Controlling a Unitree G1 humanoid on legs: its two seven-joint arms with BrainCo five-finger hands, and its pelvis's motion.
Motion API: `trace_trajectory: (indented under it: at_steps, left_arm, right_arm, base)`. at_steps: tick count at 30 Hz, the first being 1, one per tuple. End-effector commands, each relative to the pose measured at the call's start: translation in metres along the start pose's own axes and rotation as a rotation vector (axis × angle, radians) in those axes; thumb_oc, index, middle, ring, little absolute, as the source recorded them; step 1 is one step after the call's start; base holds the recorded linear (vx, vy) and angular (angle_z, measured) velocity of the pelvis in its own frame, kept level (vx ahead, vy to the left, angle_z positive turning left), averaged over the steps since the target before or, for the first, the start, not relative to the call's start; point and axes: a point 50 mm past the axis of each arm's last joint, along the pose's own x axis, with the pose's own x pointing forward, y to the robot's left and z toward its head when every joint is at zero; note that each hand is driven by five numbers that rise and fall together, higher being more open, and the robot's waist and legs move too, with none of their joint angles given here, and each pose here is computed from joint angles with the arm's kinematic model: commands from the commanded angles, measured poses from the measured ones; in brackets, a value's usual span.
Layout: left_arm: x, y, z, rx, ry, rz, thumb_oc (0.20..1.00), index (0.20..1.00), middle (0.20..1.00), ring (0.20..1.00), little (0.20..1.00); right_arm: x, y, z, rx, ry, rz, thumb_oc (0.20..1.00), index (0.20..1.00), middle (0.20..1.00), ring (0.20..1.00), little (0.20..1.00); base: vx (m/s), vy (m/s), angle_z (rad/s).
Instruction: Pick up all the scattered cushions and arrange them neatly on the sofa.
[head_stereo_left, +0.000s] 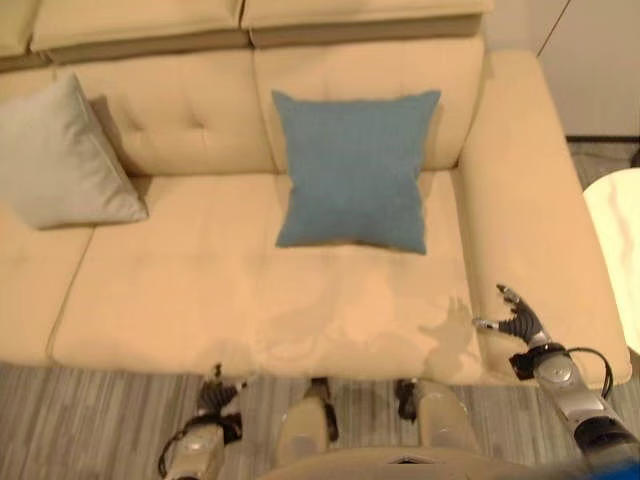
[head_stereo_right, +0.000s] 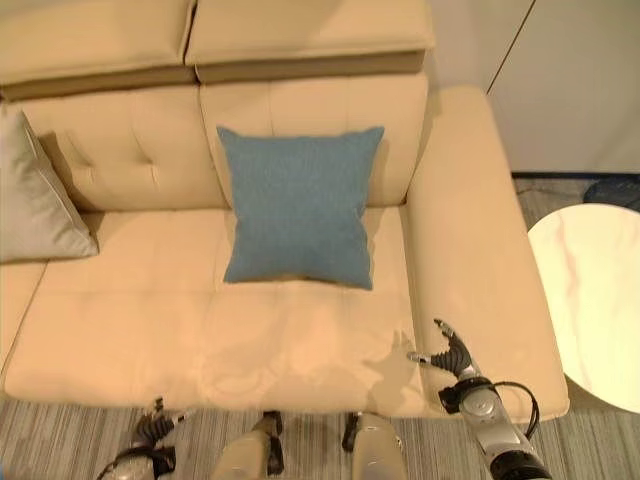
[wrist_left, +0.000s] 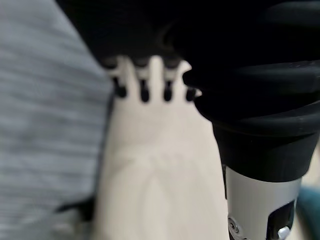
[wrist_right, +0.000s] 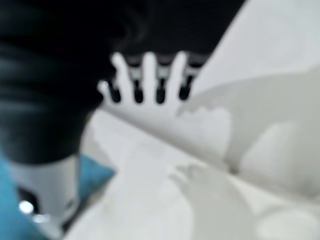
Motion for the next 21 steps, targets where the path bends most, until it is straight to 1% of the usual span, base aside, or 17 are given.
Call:
trace_trajectory:
  at_steps: [1, 2, 4, 6, 8, 9, 15, 21]
  left_arm:
    - [0.005, 0.008, 0.008, 0.034, -0.006, 0.009, 1.000, 1.000, 1.000, 1.000, 1.000]
    - [0.002, 0.007, -0.006, 0.030, 0.052, 0.004, 1.000, 1.000, 1.000, 1.000, 1.000]
    - [0.001, 0.006, -0.010, 0.035, 0.071, -0.002, 1.000, 1.000, 1.000, 1.000, 1.000]
    - [-0.002, 0.000, -0.017, 0.068, 0.097, -0.037, 1.000, 1.000, 1.000, 1.000, 1.000]
    - [-0.001, -0.002, -0.016, 0.073, 0.093, -0.044, 1.000, 1.000, 1.000, 1.000, 1.000]
    - [-0.001, -0.008, -0.012, 0.091, 0.077, -0.068, 1.000, 1.000, 1.000, 1.000, 1.000]
    - [0.004, -0.014, 0.003, 0.145, 0.036, -0.093, 1.000, 1.000, 1.000, 1.000, 1.000]
    - [0.005, -0.007, -0.002, 0.236, 0.067, -0.109, 1.000, 1.000, 1.000, 1.000, 1.000]
  right_arm:
    - [0.010, 0.002, 0.018, -0.023, -0.052, 0.004, 1.000, 1.000, 1.000, 1.000, 1.000]
    - [0.006, 0.011, -0.002, -0.043, 0.045, 0.039, 1.000, 1.000, 1.000, 1.000, 1.000]
    - [0.005, 0.014, -0.006, -0.053, 0.065, 0.056, 1.000, 1.000, 1.000, 1.000, 1.000]
    - [-0.002, 0.024, -0.028, -0.060, 0.173, 0.093, 1.000, 1.000, 1.000, 1.000, 1.000]
    - [-0.004, 0.025, -0.033, -0.054, 0.198, 0.096, 1.000, 1.000, 1.000, 1.000, 1.000]
    - [-0.008, 0.028, -0.043, -0.065, 0.249, 0.111, 1.000, 1.000, 1.000, 1.000, 1.000]
    - [-0.008, 0.041, -0.042, -0.066, 0.279, 0.148, 1.000, 1.000, 1.000, 1.000, 1.000]
    - [-0.013, 0.051, -0.048, -0.048, 0.315, 0.176, 1.000, 1.000, 1.000, 1.000, 1.000]
  base:
    - [-0.09, 0.037, 0.15]
    - [-0.09, 0.039, 0.10]
    - [-0.06, 0.047, 0.13]
    - [-0.15, 0.112, 0.14]
    - [-0.16, 0.096, 0.17]
    - [-0.22, 0.125, 0.17]
    - [-0.31, 0.138, -0.07]
    - [-0.27, 0.053, -0.22]
